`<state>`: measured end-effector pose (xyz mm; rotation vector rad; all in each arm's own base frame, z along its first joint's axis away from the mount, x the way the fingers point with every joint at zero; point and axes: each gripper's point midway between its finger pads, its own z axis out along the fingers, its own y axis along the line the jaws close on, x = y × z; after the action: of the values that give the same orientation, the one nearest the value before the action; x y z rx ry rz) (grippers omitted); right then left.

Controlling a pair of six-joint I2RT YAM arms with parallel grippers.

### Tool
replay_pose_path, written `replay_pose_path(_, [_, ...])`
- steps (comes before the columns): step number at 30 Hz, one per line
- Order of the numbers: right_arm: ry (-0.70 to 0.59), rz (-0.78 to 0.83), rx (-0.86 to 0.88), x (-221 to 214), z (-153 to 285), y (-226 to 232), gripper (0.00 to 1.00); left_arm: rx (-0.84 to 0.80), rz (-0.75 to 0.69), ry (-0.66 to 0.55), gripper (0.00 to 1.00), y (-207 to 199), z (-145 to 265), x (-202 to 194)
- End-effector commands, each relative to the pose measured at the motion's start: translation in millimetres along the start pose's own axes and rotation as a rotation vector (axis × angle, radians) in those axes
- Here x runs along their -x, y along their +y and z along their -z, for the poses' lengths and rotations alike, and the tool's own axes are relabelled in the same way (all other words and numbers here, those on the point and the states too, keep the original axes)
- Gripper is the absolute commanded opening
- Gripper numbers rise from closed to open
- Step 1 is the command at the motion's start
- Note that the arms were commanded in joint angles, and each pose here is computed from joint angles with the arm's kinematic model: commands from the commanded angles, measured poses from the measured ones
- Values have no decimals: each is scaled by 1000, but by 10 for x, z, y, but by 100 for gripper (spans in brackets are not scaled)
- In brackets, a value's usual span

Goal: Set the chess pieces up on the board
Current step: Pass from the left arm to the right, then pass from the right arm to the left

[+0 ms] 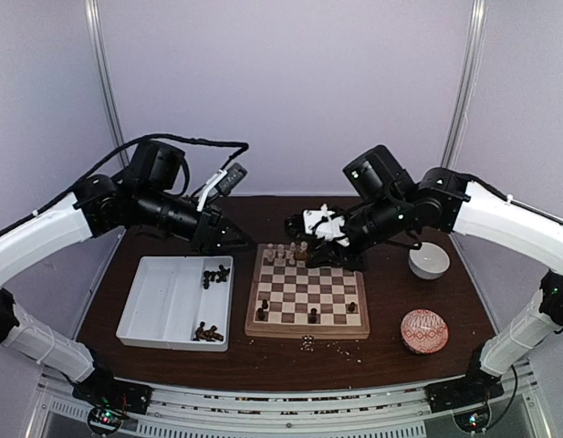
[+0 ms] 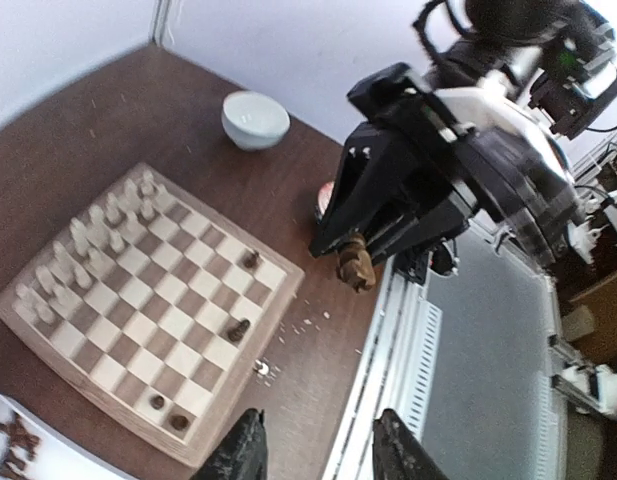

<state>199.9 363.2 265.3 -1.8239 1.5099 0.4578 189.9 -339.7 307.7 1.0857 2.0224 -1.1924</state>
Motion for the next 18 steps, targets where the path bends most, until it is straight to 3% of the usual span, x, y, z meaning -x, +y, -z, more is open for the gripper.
replay_pose_path(1, [-204, -259, 400, 204, 211, 531, 9, 237, -423, -213, 37, -93, 155, 328])
replay_pose_path(4, [-249, -357, 565, 244, 239, 686, 9, 260, -706, -243, 37, -419, 116, 260])
replay_pose_path(8, [-276, -408, 680, 274, 261, 787, 9, 277, -912, -169, 35, -628, 29, 143])
replay_pose_path(12, [-284, -424, 716, 282, 264, 821, 9, 280, -1080, -57, 33, -812, -130, -13])
replay_pose_path(18, [-277, -429, 735, 284, 238, 820, 10, 219, -1191, 79, 32, -991, -452, -205])
